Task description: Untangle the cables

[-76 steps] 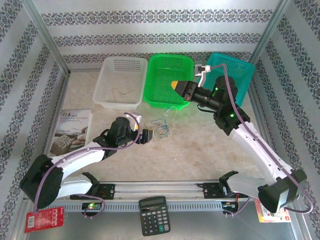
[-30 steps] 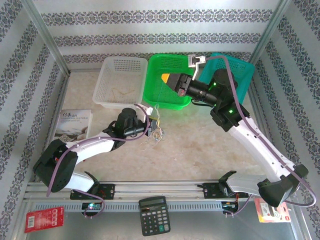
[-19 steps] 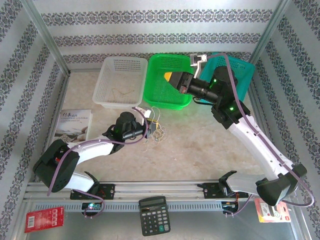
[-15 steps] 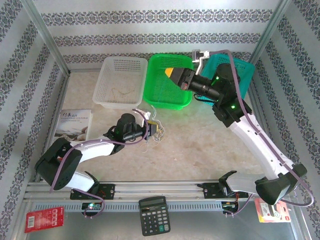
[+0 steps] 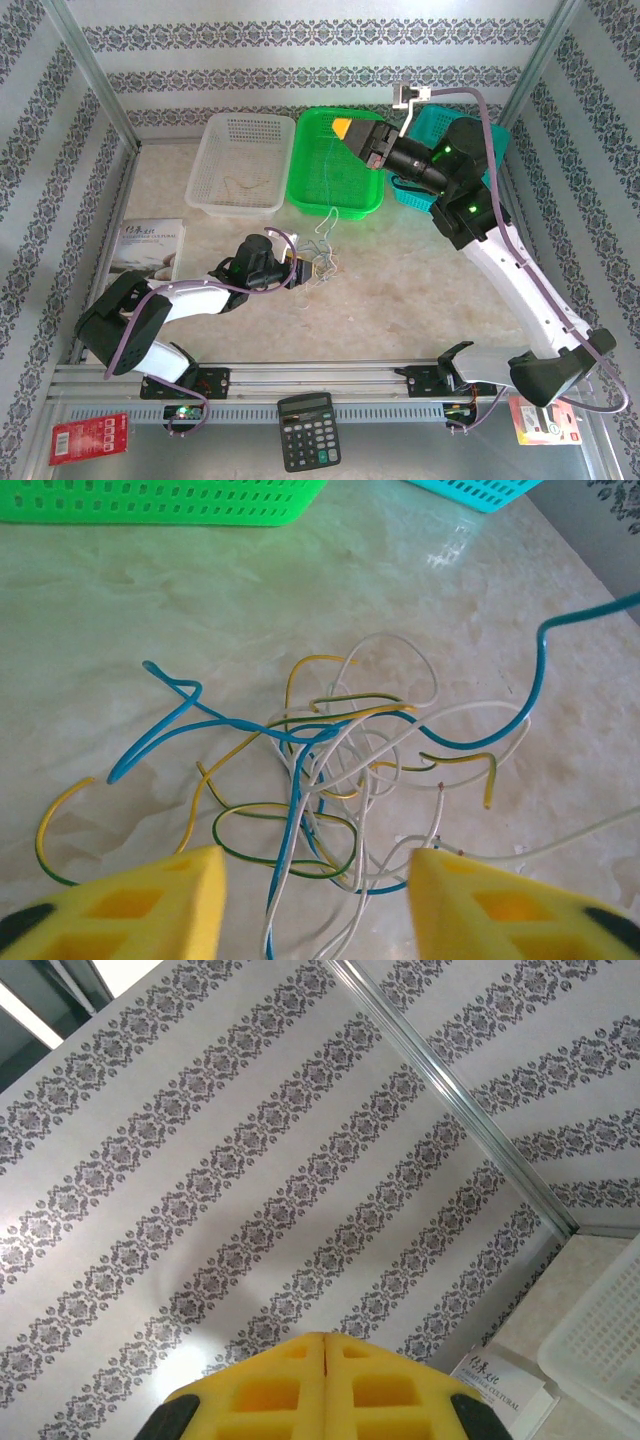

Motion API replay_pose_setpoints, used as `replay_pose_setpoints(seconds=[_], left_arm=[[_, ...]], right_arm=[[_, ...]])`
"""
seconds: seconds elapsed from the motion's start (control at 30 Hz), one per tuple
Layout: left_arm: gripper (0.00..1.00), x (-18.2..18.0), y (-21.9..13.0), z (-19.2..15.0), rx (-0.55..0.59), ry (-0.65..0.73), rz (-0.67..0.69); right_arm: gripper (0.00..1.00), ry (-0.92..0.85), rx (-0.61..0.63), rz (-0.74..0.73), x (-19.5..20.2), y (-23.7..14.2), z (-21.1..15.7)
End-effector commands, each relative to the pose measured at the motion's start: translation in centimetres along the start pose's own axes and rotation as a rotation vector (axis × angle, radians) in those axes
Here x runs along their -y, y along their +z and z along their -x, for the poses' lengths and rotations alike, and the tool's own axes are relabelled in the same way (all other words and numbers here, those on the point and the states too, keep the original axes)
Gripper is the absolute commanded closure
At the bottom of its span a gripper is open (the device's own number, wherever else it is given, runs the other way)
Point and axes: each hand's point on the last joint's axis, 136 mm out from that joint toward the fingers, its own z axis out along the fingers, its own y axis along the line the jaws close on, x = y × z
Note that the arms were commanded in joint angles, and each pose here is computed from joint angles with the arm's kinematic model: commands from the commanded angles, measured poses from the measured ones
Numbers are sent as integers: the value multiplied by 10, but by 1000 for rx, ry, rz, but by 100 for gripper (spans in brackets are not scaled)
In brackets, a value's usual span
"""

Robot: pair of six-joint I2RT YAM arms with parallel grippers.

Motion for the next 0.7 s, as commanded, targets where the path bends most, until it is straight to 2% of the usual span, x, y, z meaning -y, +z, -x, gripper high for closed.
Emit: replay_pose_setpoints(seconds=[0.0,0.07,0.23,0.47,0.67], left_arm=[[41,-6,-7,0,7,-15,17],[34,-2,-14,5,24,-12,9],[24,9,-35,15,68,-5,-8],[23,39,-62,37,141,-13,-117],[23,62,-68,49,163,-18,-213]], right_arm=[[100,-20,9,42,-15,-2,8],[100,-16,4,37,-12,-2,5],[100,-17,2,21,-6,-2,0],[100,-26,-4,10,-1,2,-4],[100,-23,-16,3,4,4,-10]])
